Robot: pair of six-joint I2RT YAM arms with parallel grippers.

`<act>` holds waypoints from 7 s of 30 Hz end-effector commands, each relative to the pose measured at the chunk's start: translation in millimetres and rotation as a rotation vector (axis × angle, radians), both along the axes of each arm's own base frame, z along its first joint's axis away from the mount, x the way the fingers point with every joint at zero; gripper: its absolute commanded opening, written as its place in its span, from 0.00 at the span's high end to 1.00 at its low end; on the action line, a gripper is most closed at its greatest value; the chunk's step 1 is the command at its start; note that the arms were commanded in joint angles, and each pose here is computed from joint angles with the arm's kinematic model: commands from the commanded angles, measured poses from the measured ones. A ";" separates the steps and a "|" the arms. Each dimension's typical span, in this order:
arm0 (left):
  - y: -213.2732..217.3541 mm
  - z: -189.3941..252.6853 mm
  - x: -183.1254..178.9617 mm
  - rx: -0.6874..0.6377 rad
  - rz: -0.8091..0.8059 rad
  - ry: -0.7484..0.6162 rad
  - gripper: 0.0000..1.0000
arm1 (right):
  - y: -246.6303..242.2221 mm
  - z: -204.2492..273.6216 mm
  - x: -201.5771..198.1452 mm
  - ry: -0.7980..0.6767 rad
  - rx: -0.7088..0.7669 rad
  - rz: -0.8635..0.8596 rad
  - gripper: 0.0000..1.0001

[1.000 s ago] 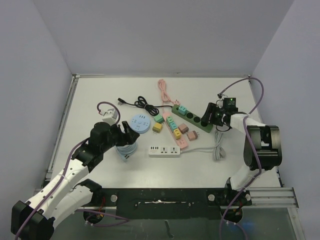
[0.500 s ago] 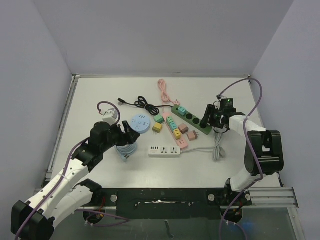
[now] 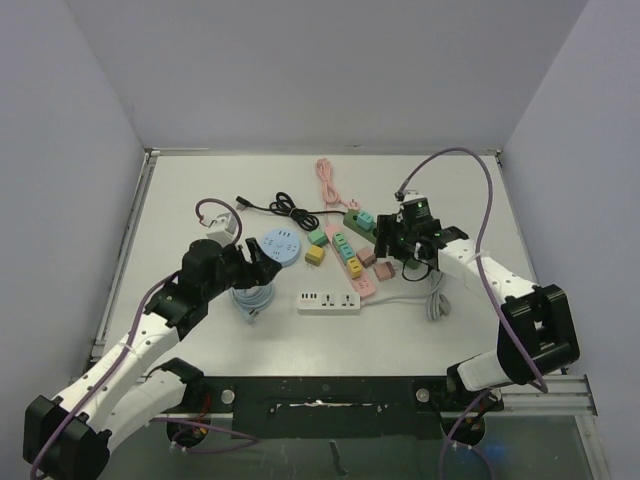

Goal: Insert the plug

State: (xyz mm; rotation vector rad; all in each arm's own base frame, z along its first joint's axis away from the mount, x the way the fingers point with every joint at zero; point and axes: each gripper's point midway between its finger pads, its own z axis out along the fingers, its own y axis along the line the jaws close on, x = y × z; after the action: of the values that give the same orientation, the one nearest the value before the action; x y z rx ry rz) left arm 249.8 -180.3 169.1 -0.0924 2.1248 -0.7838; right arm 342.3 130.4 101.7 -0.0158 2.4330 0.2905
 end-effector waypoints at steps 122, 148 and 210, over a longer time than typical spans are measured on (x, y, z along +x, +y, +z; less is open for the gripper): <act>-142.7 51.0 22.2 0.180 -0.688 -0.742 0.82 | 161.3 106.8 -61.0 0.036 0.504 0.319 0.69; -110.0 87.7 46.7 0.017 -0.285 -0.615 0.28 | 100.3 113.1 2.1 -0.201 0.314 0.554 0.97; -12.6 72.8 -25.4 0.071 -0.106 -0.376 0.27 | 20.7 24.2 103.1 -0.245 -0.055 0.881 1.00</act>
State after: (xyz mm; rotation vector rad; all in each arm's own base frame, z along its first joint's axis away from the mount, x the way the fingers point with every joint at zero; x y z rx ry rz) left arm 223.2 -188.9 224.9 0.1834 1.8811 -0.6894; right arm 413.5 149.9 76.9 -1.1117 2.2235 0.6297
